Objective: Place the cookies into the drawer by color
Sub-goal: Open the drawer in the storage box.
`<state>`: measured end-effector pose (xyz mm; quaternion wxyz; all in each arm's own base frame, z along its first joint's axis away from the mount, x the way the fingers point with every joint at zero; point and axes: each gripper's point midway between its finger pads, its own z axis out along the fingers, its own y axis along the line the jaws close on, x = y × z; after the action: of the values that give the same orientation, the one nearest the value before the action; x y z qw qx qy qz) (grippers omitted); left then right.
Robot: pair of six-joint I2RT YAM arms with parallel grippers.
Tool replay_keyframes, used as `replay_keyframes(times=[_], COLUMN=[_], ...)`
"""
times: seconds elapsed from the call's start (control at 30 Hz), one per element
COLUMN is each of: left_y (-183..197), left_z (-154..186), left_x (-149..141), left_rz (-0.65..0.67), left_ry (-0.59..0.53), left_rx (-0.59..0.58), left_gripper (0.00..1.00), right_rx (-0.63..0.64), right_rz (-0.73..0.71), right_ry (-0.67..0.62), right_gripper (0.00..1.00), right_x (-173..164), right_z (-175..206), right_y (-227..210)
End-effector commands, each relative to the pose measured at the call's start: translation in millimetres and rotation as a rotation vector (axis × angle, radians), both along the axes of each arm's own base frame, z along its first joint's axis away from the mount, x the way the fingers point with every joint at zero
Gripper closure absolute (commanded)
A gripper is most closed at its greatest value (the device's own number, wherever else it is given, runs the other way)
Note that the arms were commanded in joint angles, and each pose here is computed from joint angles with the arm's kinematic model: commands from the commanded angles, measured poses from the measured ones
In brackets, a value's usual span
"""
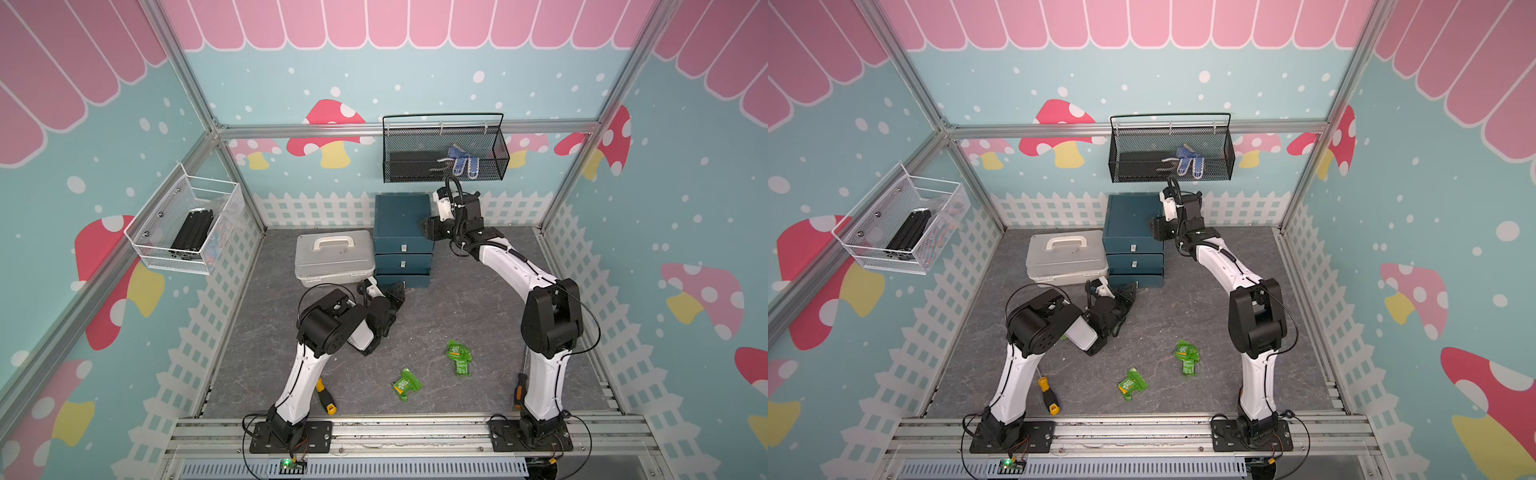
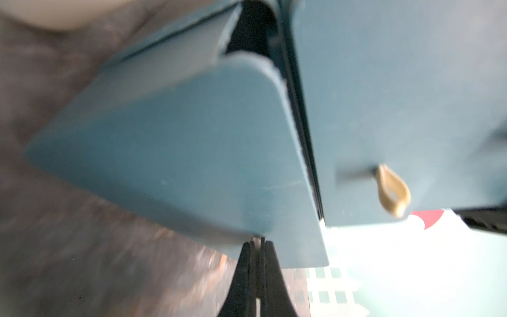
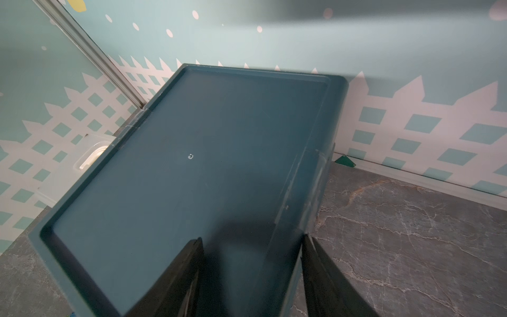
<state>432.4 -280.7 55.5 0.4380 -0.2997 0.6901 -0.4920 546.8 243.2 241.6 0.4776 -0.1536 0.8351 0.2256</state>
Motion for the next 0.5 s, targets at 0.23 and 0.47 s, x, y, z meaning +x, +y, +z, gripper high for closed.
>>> replay_keyframes(times=[0.23, 0.47], left_y=[7, 6], left_z=[32, 32], left_x=[-61, -91], left_rz=[-0.053, -0.113], left_ry=[-0.064, -0.016], left_rx=[0.008, 0.005], left_gripper=[1.0, 1.0], right_rx=[-0.069, -0.078], right_rz=[-0.013, -0.004], right_ry=[0.111, 0.123], right_gripper=[0.42, 0.42], right_x=[-17, -17], right_z=[-32, -29], right_y=[-7, -6])
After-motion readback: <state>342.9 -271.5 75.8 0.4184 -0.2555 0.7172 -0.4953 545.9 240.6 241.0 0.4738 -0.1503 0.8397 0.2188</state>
